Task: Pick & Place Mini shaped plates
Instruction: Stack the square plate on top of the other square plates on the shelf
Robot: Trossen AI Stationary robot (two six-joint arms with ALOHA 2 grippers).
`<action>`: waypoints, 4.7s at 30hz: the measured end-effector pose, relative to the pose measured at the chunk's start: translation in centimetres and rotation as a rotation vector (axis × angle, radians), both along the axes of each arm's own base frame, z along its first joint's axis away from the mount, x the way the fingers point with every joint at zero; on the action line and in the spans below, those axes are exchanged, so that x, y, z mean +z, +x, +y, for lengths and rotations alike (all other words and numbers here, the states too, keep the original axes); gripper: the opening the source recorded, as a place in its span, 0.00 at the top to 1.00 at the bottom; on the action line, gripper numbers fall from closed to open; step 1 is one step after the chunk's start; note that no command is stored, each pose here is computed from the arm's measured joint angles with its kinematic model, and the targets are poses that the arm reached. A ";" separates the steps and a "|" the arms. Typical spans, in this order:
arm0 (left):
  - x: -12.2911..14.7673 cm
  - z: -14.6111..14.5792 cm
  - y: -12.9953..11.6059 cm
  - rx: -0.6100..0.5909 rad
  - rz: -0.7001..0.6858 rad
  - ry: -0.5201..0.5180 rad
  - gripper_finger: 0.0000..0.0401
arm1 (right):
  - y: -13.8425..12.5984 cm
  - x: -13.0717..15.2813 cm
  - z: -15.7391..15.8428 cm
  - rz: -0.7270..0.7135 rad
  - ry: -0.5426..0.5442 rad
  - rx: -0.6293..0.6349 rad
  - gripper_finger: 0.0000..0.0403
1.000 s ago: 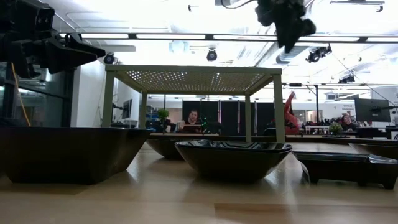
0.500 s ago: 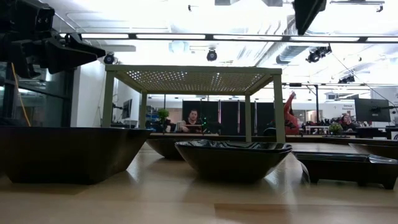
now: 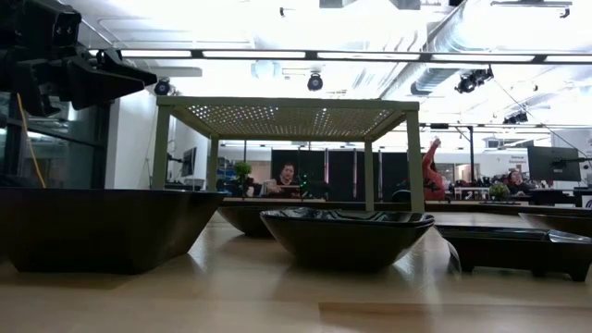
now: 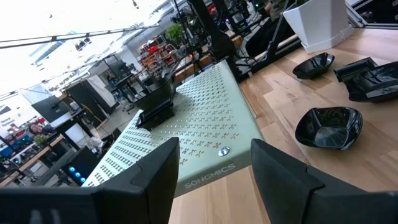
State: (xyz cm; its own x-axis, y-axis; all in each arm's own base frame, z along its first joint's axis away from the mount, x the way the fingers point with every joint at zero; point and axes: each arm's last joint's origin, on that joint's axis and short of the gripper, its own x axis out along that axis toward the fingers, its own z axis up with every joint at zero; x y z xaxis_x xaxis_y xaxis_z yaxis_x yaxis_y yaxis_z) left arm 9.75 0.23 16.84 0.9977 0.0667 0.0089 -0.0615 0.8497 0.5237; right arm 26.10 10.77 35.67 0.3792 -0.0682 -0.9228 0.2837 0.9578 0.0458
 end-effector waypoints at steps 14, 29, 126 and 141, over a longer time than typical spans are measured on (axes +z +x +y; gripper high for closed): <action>0.0 0.0 0.0 0.000 0.000 0.000 0.52 | 4.0 -4.2 5.4 -0.050 -0.022 0.179 0.65; 0.0 0.0 0.0 0.000 0.000 0.000 0.52 | 7.2 -11.2 7.2 0.190 0.026 0.187 0.65; 0.0 0.0 0.0 0.000 0.000 0.000 0.52 | 7.0 -12.6 -0.2 -0.118 0.401 0.054 0.99; 0.0 0.0 0.0 0.000 0.000 0.000 0.52 | 10.6 -10.2 -6.0 -0.467 0.502 0.012 1.00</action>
